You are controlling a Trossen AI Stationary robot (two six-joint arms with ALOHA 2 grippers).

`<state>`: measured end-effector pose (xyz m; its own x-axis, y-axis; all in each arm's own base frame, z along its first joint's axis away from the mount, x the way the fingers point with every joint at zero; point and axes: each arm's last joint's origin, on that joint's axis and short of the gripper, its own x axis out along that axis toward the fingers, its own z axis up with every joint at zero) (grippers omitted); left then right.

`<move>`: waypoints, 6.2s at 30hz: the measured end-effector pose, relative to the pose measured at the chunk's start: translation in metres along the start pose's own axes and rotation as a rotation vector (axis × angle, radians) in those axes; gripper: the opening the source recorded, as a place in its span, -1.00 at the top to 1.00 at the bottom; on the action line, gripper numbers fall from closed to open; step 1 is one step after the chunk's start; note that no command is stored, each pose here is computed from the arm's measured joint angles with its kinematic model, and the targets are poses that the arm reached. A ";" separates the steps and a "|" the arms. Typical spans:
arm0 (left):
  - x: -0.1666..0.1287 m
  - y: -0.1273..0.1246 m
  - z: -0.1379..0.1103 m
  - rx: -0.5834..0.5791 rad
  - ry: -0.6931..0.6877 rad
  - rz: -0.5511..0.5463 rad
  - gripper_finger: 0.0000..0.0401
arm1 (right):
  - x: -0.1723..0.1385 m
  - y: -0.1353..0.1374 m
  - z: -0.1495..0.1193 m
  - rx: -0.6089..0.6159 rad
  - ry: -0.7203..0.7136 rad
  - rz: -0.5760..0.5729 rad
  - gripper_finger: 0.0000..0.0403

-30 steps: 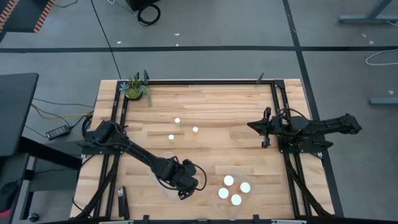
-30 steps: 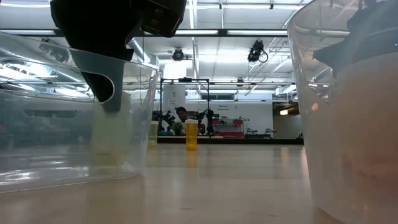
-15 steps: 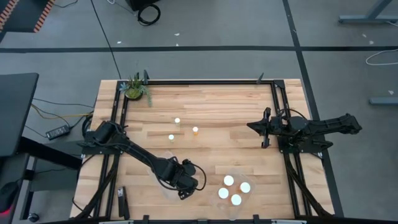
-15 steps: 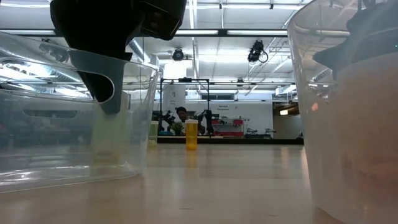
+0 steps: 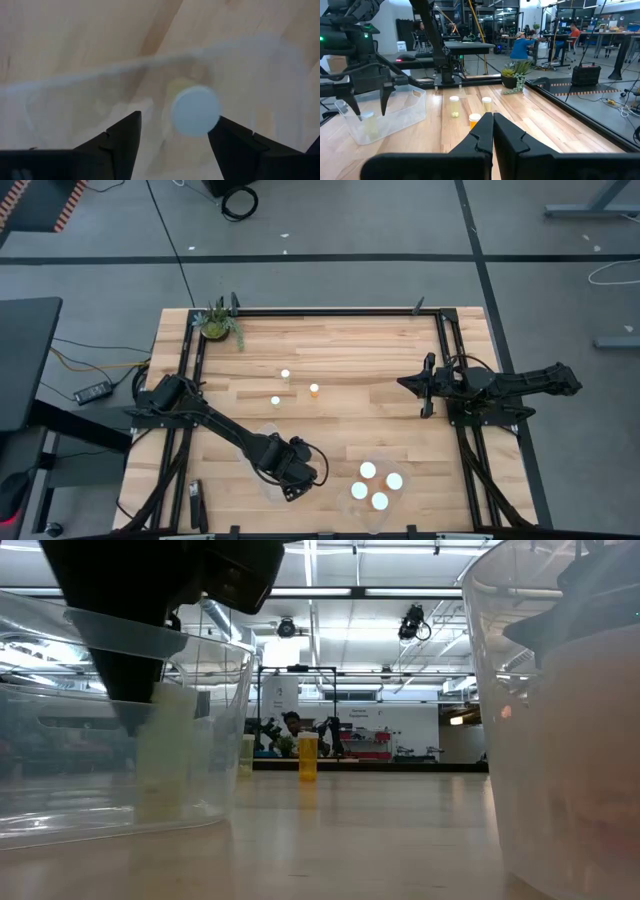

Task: Pick and place medicine bottles into bin by pill shape (circle, oval)
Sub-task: Put the small yellow pill bottle into the left transparent bin

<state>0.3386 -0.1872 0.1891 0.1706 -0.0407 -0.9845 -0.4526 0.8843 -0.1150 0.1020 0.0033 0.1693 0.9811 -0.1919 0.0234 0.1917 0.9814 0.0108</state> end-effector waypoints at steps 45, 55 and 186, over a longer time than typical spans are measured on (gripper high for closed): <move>-0.054 0.077 0.069 0.012 0.087 0.353 0.11 | 0.000 0.000 0.000 0.000 0.000 0.000 0.90; -0.049 0.091 0.066 0.069 0.126 0.447 0.14 | 0.000 0.000 0.000 0.000 0.000 0.000 0.90; -0.048 0.045 -0.016 -0.066 -0.059 0.048 0.33 | 0.000 0.000 -0.001 -0.004 0.012 0.000 0.90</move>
<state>0.2962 -0.1532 0.2286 0.1974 0.0303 -0.9798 -0.5180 0.8518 -0.0780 0.1021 0.0034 0.1680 0.9814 -0.1918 0.0115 0.1918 0.9814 0.0073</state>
